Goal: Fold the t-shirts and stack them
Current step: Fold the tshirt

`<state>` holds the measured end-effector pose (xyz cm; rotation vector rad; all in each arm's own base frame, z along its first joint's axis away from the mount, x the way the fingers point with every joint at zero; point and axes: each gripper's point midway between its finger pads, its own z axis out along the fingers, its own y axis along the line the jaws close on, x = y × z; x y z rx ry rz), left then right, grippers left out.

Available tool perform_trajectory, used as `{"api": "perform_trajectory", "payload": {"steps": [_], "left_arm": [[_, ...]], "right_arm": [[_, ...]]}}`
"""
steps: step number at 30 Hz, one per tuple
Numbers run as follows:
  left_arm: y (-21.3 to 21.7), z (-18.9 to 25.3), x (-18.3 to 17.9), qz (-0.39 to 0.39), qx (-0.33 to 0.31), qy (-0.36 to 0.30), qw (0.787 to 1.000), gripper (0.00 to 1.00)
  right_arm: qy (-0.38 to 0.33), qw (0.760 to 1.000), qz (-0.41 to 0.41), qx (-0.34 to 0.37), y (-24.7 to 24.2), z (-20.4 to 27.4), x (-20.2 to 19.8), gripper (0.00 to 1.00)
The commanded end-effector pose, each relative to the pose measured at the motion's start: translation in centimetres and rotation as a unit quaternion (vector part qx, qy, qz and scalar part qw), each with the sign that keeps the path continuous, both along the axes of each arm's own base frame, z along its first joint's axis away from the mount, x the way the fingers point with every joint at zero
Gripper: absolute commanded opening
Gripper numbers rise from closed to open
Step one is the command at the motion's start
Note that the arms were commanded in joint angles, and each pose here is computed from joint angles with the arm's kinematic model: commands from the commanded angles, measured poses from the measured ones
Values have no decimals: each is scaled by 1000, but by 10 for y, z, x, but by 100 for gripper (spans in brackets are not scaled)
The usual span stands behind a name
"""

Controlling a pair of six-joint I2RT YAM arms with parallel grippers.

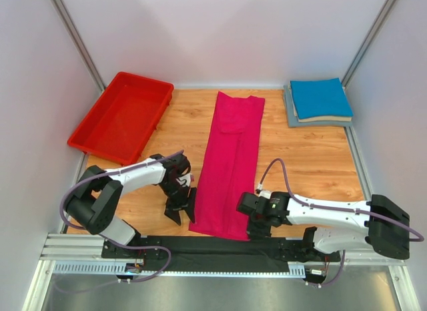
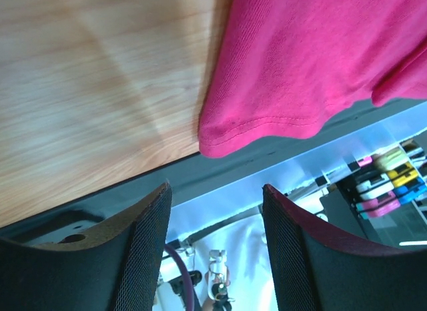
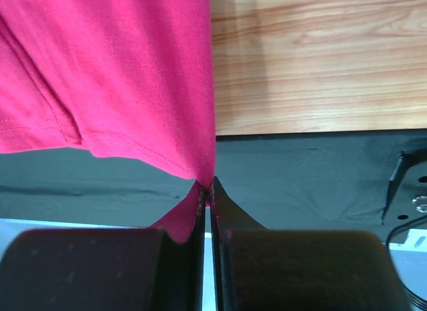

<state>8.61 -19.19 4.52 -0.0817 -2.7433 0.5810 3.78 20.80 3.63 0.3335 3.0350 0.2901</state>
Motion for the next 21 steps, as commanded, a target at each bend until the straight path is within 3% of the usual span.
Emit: {"api": "perform_trajectory", "payload": {"steps": [1, 8, 21], "left_arm": [[-13, -4, -12, 13, -17, 21, 1000, 64], [-2, -19, -17, 2, 21, 19, 1000, 62], [-15, -33, -20, 18, -15, 34, 999, 53]], "right_arm": [[2, 1000, -4, -17, -11, -1, -3, 0], [7, 1000, 0, -21, -12, -2, -5, 0], [4, 1000, 4, -17, -6, -1, -3, 0]]}}
